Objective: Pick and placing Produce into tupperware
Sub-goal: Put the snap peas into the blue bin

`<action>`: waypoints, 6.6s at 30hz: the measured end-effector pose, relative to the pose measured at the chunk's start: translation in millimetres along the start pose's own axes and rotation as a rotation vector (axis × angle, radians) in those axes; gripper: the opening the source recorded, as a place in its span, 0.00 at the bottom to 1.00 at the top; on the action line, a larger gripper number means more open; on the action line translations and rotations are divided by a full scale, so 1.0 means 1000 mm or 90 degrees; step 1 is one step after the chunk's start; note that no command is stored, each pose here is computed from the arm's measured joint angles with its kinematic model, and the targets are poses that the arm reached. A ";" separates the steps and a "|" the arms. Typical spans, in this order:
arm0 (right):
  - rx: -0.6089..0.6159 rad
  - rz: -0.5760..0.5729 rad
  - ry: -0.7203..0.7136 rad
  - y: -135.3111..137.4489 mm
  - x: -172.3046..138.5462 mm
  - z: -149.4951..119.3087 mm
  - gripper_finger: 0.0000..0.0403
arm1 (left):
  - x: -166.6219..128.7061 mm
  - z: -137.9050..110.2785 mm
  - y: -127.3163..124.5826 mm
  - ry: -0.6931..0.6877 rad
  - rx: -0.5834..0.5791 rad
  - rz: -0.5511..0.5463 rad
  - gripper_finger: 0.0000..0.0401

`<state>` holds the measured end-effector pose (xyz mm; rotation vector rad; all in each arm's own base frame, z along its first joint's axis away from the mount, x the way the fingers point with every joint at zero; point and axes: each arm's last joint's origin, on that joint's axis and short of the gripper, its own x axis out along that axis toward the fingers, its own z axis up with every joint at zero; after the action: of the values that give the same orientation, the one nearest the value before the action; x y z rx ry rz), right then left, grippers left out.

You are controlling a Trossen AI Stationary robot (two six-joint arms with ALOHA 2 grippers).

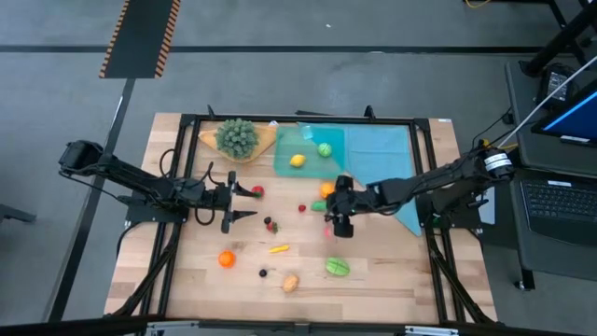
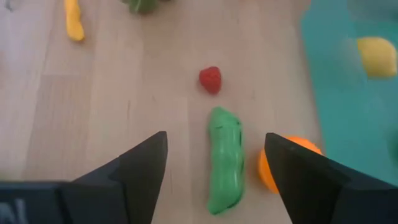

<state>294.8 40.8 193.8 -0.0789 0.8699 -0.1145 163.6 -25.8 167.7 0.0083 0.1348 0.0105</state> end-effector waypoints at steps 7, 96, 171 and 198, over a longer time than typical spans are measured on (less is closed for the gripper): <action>0.030 0.017 0.024 -0.013 -0.004 0.011 0.67 | 0.000 0.000 0.000 0.003 0.001 0.000 0.59; 0.080 -0.003 0.130 -0.044 0.022 0.055 0.29 | 0.000 -0.001 0.000 0.008 -0.021 0.000 0.59; 0.209 -0.148 -0.495 -0.065 -0.057 -0.093 0.29 | 0.000 -0.001 0.000 0.007 -0.031 0.001 0.59; 0.231 -0.281 -0.453 -0.099 -0.028 -0.048 0.29 | 0.000 -0.001 0.001 0.008 -0.014 0.003 0.59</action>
<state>233.5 -54.7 195.2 0.0311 0.1008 -0.6159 163.6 -25.3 166.6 -0.0131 0.1465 0.0164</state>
